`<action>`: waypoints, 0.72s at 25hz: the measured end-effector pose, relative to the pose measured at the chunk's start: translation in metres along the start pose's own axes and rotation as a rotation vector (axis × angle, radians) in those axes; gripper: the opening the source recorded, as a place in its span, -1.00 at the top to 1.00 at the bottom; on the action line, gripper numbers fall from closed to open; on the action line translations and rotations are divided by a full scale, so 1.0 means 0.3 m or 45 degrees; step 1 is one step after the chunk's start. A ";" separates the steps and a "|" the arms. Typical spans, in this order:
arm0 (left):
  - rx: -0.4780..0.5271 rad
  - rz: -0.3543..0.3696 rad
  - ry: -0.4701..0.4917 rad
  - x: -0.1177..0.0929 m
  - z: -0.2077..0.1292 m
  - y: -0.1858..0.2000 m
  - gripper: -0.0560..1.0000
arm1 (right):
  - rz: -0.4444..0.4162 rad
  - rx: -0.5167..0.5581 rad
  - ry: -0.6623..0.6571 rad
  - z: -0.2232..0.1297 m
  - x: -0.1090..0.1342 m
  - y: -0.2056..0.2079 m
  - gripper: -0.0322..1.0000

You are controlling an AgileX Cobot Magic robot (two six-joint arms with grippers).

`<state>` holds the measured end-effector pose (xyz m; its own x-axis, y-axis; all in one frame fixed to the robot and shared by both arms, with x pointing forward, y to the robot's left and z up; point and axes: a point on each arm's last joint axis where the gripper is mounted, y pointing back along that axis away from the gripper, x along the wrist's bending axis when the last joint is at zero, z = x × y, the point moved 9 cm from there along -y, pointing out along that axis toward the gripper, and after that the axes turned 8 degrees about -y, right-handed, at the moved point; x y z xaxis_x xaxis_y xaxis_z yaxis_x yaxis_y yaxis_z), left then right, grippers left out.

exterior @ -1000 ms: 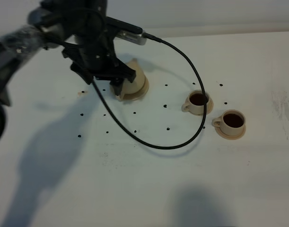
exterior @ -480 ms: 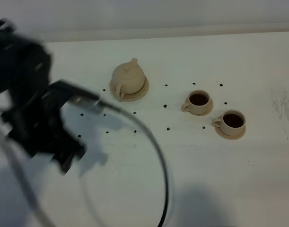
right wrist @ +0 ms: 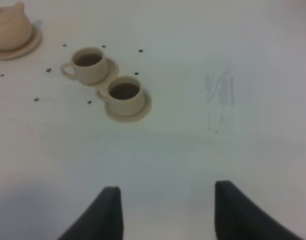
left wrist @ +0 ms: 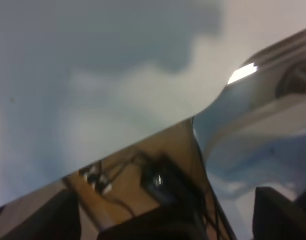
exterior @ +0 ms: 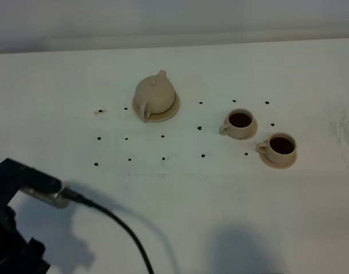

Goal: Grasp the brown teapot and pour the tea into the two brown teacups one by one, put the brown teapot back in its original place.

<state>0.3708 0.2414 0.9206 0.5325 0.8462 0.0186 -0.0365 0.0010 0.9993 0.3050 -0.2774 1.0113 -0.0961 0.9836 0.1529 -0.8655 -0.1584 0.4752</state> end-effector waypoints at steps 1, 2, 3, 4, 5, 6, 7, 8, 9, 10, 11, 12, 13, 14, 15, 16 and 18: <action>-0.034 0.004 0.000 -0.002 -0.015 -0.006 -0.38 | 0.000 0.000 0.000 0.000 0.000 0.000 0.14; -0.055 0.006 0.000 -0.004 -0.035 -0.011 -0.38 | 0.000 0.000 0.000 0.000 0.000 0.000 0.14; -0.074 0.008 0.002 -0.007 -0.049 -0.014 -0.38 | 0.000 0.000 0.000 0.000 0.000 0.000 0.14; -0.094 0.004 0.008 -0.011 -0.067 -0.018 -0.38 | 0.000 0.000 0.000 0.000 0.000 0.000 0.14; -0.117 -0.006 0.012 -0.019 -0.079 -0.017 -0.38 | 0.000 0.000 0.000 0.000 0.000 0.000 0.14; -0.148 -0.002 0.012 -0.019 -0.086 -0.008 -0.38 | 0.000 0.000 0.000 0.000 0.000 0.000 0.14; -0.182 -0.005 0.022 -0.020 -0.088 -0.001 -0.38 | 0.000 0.000 0.000 0.000 0.000 0.000 0.14; -0.224 -0.004 0.039 -0.018 -0.090 0.012 -0.38 | 0.000 0.000 0.000 0.000 0.000 0.000 0.14; -0.267 0.002 0.065 -0.011 -0.094 0.026 -0.38 | 0.000 0.000 0.000 0.000 0.000 0.000 0.14; -0.306 0.011 0.098 -0.002 -0.098 0.037 -0.38 | 0.000 0.000 0.000 0.000 0.000 0.000 0.14; -0.353 0.019 0.137 0.007 -0.103 0.051 -0.38 | 0.000 0.000 0.000 0.000 0.000 0.000 0.14; -0.400 0.027 0.168 0.014 -0.110 0.066 -0.38 | 0.000 0.000 0.000 0.000 0.000 0.000 0.14; -0.448 0.042 0.212 0.024 -0.117 0.080 -0.38 | 0.000 0.000 0.000 0.000 0.000 0.000 0.14; -0.485 0.062 0.252 0.036 -0.126 0.092 -0.38 | 0.000 0.000 0.000 0.000 0.000 0.000 0.14; -0.530 0.082 0.292 0.045 -0.135 0.105 -0.38 | 0.000 0.000 0.000 0.000 0.000 0.000 0.14; -0.570 0.104 0.336 0.055 -0.145 0.117 -0.38 | 0.000 0.000 0.000 0.000 0.000 0.000 0.14; -0.637 0.146 0.415 0.071 -0.163 0.138 -0.38 | 0.000 0.000 0.000 0.000 0.000 0.000 0.14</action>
<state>0.3392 0.2856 0.9607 0.2184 0.9752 0.0361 -0.5136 0.0834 0.8539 0.3050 -0.2774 1.0113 -0.0961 0.9836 0.1529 -0.8655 -0.1584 0.4752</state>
